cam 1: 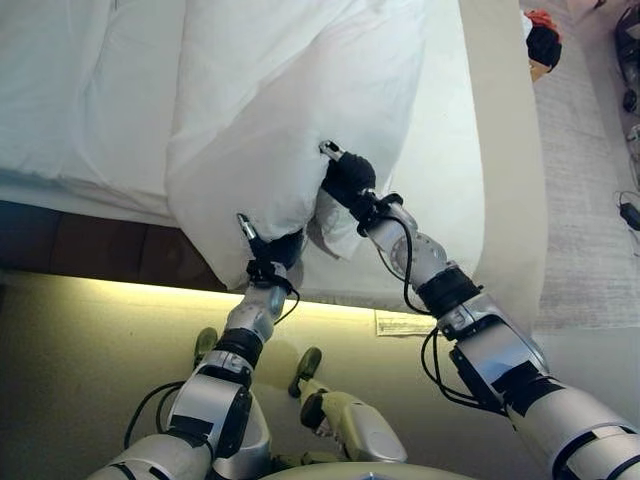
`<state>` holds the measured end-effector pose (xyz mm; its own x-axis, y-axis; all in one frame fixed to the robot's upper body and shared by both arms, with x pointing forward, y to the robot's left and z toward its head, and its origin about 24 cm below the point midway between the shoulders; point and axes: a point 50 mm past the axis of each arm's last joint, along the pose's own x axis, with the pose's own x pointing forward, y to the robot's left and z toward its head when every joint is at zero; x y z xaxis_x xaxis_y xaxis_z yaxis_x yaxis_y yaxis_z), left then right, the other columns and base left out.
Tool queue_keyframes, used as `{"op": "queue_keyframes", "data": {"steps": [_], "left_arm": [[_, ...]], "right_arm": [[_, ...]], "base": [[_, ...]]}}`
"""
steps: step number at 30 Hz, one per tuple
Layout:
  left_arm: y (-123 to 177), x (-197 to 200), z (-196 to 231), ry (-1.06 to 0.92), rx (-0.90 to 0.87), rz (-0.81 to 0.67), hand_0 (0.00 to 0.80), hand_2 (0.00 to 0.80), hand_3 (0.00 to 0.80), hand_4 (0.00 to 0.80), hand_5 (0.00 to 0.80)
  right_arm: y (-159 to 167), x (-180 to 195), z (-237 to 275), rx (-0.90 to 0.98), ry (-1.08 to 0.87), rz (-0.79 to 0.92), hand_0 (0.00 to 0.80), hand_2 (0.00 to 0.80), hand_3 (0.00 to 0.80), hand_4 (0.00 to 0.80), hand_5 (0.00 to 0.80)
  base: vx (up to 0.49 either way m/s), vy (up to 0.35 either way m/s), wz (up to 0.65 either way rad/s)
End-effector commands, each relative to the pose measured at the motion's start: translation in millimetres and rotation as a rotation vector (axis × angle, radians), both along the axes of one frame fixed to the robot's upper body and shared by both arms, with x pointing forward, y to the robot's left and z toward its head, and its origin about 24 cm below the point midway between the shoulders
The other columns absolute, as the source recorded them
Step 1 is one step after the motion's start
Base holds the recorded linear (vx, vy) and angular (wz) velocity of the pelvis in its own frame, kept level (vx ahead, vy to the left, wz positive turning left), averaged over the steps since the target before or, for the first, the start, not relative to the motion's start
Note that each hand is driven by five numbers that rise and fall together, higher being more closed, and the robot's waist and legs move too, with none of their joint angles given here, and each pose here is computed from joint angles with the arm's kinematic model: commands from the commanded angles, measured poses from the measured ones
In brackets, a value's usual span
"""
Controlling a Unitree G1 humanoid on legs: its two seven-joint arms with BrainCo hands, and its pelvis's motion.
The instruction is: Make the bed neatly
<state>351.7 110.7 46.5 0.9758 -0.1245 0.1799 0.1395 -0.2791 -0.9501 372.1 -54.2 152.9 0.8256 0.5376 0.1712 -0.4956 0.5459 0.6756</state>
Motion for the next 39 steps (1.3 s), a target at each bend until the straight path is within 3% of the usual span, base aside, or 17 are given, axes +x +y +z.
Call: {"op": "queue_keyframes", "data": {"steps": [1, 6, 12, 13, 14, 21, 27, 33, 39], "left_arm": [[-9.7, 20.2, 64.8, -0.256, -0.034, -0.004, 0.000, 0.000, 0.000, 0.000, 0.000], [10.1, 20.3, 62.7, -0.214, -0.023, 0.083, 0.000, 0.000, 0.000, 0.000, 0.000], [41.9, 11.6, 33.8, -0.066, -0.003, 0.191, 0.000, 0.000, 0.000, 0.000, 0.000], [46.9, 9.1, 28.4, -0.051, -0.002, 0.201, 0.000, 0.000, 0.000, 0.000, 0.000], [51.4, 6.6, 23.4, -0.036, 0.000, 0.212, 0.000, 0.000, 0.000, 0.000, 0.000], [86.3, -12.2, -7.4, 0.086, 0.017, 0.318, 0.000, 0.000, 0.000, 0.000, 0.000], [111.3, -42.1, -41.4, 0.160, 0.016, 0.364, 0.000, 0.000, 0.000, 0.000, 0.000], [136.2, -80.0, -73.4, 0.240, 0.000, 0.421, 0.000, 0.000, 0.000, 0.000, 0.000], [158.0, -101.7, -87.3, 0.349, 0.014, 0.495, 0.000, 0.000, 0.000, 0.000, 0.000]], "right_arm": [[28.6, -27.5, 49.5, 0.136, -0.268, 0.180, 0.800, 0.800, 0.800, 0.800, 0.800], [17.9, -25.9, 40.1, 0.161, -0.242, 0.138, 0.800, 0.800, 0.800, 0.800, 0.800], [2.4, -21.9, 15.7, 0.055, -0.171, 0.068, 0.800, 0.800, 0.800, 0.800, 0.800], [0.6, -21.7, 9.1, 0.026, -0.146, 0.060, 0.543, 0.543, 0.543, 0.543, 0.543], [-2.2, -21.1, 2.5, -0.001, -0.115, 0.051, 0.000, 0.000, 0.000, 0.000, 0.000], [-10.3, -41.2, -61.3, -0.196, 0.063, 0.162, 0.000, 0.000, 0.000, 0.000, 0.000], [-26.7, -78.2, -128.7, -0.235, 0.288, 0.210, 0.000, 0.000, 0.000, 0.000, 0.000], [-55.1, -124.1, -189.8, -0.217, 0.504, 0.175, 0.000, 0.000, 0.000, 0.000, 0.000], [-76.7, -142.5, -213.1, -0.262, 0.597, 0.114, 0.000, 0.000, 0.000, 0.000, 0.000]], "base": [[0.000, 0.000, 0.00], [0.008, -0.002, 0.03], [0.013, 0.017, 0.07], [0.026, 0.048, 0.03], [0.023, 0.062, 0.03], [0.037, 0.080, 0.06], [0.083, 0.112, 0.03], [0.122, 0.143, 0.03], [0.097, 0.131, 0.01]]}}
